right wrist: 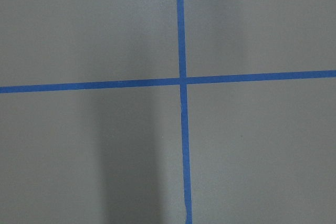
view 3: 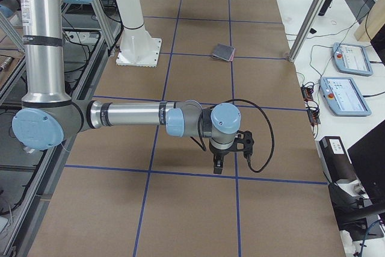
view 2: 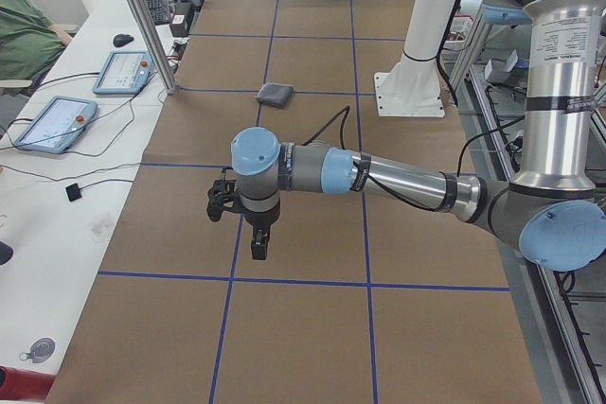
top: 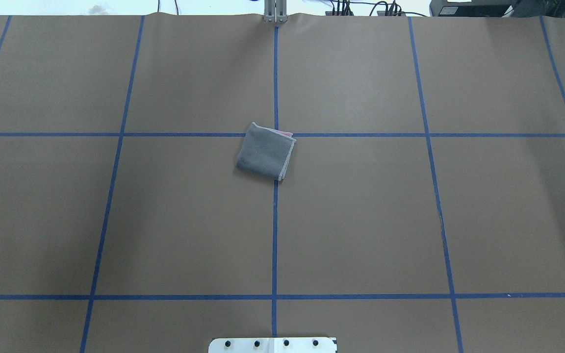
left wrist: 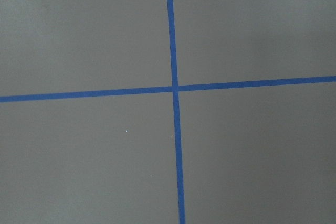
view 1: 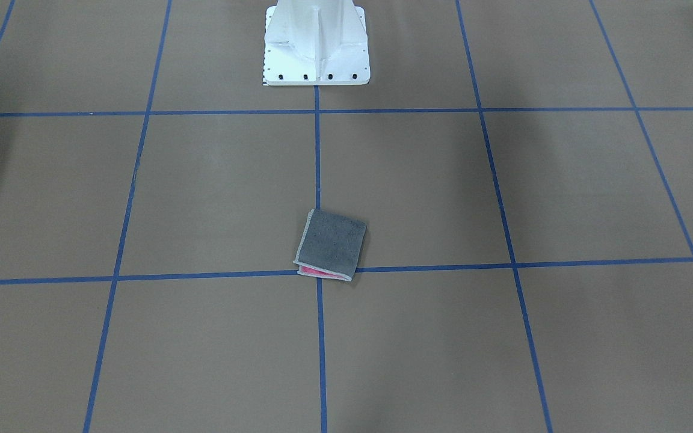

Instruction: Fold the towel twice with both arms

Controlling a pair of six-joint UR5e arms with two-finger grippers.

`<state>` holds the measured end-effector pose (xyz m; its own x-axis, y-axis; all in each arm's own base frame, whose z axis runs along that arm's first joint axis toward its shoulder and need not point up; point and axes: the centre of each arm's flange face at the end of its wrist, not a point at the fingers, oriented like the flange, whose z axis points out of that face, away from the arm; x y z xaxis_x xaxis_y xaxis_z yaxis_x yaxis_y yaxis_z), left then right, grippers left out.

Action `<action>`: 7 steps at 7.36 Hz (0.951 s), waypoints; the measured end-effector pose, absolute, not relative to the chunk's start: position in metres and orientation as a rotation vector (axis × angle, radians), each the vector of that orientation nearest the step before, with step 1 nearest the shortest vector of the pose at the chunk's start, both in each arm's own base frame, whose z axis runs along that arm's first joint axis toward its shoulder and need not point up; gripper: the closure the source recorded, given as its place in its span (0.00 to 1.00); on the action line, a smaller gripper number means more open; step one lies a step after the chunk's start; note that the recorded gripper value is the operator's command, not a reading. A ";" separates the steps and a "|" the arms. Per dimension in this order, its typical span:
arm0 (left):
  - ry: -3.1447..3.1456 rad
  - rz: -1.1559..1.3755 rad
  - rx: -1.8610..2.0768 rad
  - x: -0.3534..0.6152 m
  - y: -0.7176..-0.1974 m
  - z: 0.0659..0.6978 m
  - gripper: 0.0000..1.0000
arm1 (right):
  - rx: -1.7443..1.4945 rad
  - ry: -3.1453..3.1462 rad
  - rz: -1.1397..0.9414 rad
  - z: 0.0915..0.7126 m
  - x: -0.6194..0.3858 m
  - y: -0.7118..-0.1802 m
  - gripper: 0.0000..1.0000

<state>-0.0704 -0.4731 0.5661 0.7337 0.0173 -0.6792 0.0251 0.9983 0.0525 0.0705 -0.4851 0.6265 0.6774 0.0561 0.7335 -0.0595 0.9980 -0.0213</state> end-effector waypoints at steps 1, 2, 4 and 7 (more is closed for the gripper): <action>0.729 -0.007 0.045 -0.068 -0.473 0.571 0.00 | -0.001 -0.821 0.067 0.629 0.071 -0.485 0.00; 0.722 -0.011 0.028 -0.067 -0.473 0.580 0.00 | -0.009 -0.809 0.070 0.635 0.071 -0.483 0.00; 0.717 -0.018 -0.011 -0.064 -0.474 0.602 0.00 | -0.024 -0.788 0.075 0.644 0.072 -0.478 0.00; 0.721 -0.015 -0.010 -0.063 -0.478 0.638 0.00 | -0.028 -0.784 0.076 0.646 0.071 -0.477 0.00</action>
<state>-0.0634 -0.4776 0.6380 0.7513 -0.0174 -0.6597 0.0106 0.9998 -0.0143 0.0711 -0.4768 0.6461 0.7056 0.0787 0.7042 -0.0577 0.9969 -0.0536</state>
